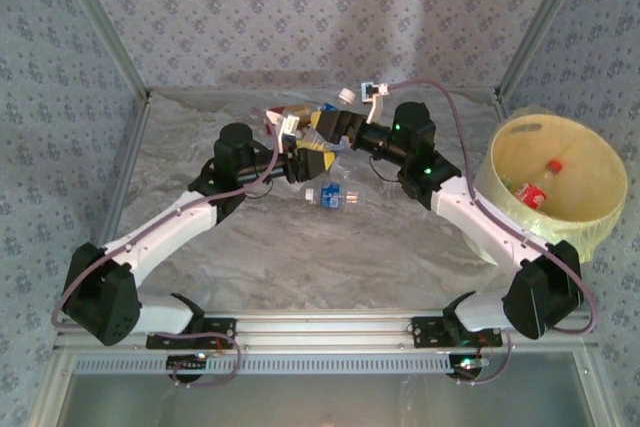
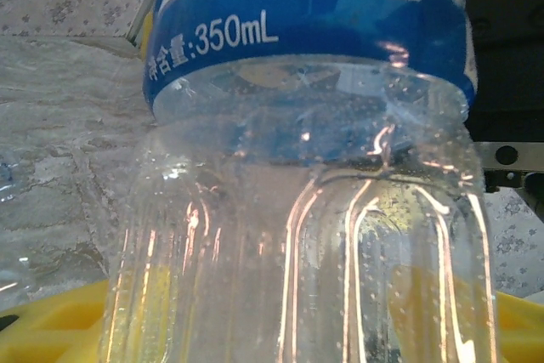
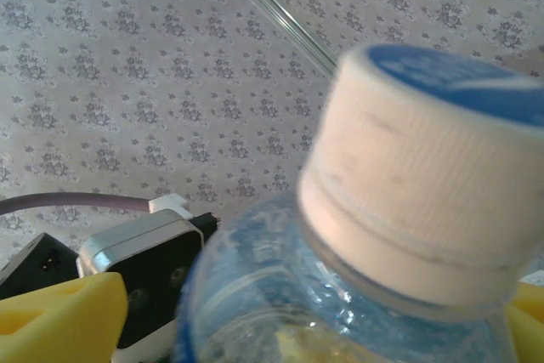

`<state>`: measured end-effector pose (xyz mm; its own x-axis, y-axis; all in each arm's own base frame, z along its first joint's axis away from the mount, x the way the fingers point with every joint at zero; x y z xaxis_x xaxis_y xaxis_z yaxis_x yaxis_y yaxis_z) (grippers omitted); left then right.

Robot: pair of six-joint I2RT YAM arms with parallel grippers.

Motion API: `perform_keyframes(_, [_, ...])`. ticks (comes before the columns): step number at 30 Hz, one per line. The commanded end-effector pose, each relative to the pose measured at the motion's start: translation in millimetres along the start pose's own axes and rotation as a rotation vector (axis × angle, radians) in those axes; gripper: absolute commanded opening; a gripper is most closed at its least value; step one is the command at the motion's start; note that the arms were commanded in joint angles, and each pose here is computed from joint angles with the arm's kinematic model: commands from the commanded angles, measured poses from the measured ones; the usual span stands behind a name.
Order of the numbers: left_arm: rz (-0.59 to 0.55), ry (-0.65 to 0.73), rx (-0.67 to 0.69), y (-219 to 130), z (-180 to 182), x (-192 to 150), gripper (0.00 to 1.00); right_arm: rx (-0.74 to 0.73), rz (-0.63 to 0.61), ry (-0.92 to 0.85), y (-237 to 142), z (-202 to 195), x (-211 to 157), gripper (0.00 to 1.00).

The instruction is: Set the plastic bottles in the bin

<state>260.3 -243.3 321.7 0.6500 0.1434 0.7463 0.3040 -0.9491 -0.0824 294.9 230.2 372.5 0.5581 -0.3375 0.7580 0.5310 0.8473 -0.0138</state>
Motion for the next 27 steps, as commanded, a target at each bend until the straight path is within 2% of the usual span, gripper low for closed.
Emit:
perform_keyframes(1, [-0.016,0.045,-0.075,5.0,-14.0,9.7,0.53,-0.003,0.004,0.004,1.8,-0.4,-1.8,0.87])
perform_keyframes(6, [-0.013,0.038,-0.06,8.2,-11.7,8.4,0.54,-0.006,-0.002,-0.01,-1.7,-1.6,-1.2,0.7])
perform_keyframes(8, [-0.009,0.031,-0.043,8.4,-9.7,8.4,0.58,-0.005,-0.003,-0.028,-4.1,-1.3,-0.3,0.64])
perform_keyframes(11, [0.016,0.021,-0.022,9.8,-8.6,8.8,0.72,-0.043,-0.003,-0.043,-8.7,-5.4,-1.2,0.58])
perform_keyframes(14, [0.03,0.039,-0.05,7.3,-13.3,7.6,0.92,-0.072,-0.012,-0.061,-17.1,-7.5,3.1,0.56])
perform_keyframes(17, [0.036,0.08,-0.081,1.2,-21.5,7.4,0.98,-0.124,-0.03,-0.109,-36.1,-3.6,16.3,0.55])
perform_keyframes(21, [-0.002,0.122,0.028,-10.6,-20.8,8.0,0.98,-0.313,-0.061,-0.299,-89.5,13.8,45.9,0.55])
perform_keyframes(27, [-0.083,0.143,0.229,-24.0,-5.7,6.5,0.98,-0.773,-0.108,-0.48,-184.8,21.0,69.7,0.55])
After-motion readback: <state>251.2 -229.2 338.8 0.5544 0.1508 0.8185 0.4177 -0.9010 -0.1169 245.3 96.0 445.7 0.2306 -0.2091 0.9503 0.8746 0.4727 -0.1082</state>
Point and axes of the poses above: each hand's point on the last joint's axis, 136 mm out from that joint toward the fingers, its own y axis out along the fingers, its own z axis along the line the jaws close on, x = y × z, the point moved 8 cm from there along -y, back along the fingers, and after that the axes turned 4 degrees about -y, right-handed, at the moved point
